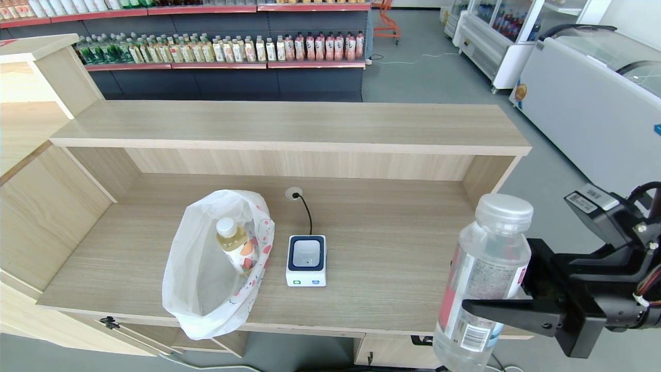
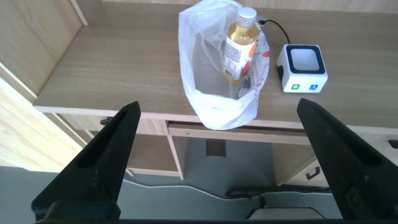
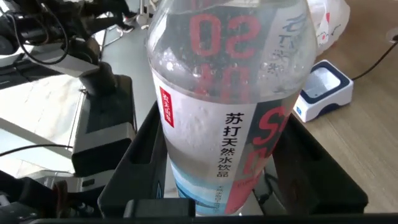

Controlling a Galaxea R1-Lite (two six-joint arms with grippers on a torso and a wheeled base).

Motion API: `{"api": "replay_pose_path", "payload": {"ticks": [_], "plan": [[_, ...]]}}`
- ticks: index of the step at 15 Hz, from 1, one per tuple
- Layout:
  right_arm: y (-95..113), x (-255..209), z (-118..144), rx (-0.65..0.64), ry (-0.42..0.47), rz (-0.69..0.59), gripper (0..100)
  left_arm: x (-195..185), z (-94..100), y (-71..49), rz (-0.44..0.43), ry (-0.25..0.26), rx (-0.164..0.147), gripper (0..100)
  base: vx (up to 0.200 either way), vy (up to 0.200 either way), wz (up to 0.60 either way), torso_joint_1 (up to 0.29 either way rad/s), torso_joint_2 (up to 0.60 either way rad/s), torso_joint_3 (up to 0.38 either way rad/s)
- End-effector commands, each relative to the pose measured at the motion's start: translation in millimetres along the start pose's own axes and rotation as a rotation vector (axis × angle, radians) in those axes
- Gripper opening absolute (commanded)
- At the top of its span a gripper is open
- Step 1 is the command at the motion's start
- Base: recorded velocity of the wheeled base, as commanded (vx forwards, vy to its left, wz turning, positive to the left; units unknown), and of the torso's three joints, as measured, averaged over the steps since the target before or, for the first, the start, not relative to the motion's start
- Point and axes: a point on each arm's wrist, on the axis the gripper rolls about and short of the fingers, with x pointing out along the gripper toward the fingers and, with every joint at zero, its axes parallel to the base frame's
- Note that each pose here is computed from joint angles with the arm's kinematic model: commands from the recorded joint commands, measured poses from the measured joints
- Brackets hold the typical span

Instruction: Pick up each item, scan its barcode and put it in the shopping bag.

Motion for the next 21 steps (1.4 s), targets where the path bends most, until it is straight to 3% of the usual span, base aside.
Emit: {"api": "replay_pose_path", "payload": {"ticks": [1,21], "plan": [[-1.9,4.1,-3.8,0.02,0.012,0.009,0,0.0,-0.1,0.0,0.0,0.0,0.0,100,0.0,0.0,0.0,0.0,0.0,0.0],[-4.0,13.5,4.2,0.079,0.0,0.044,0,0.0,-0.1,0.0,0.0,0.0,0.0,100,0.0,0.0,0.0,0.0,0.0,0.0]]}}
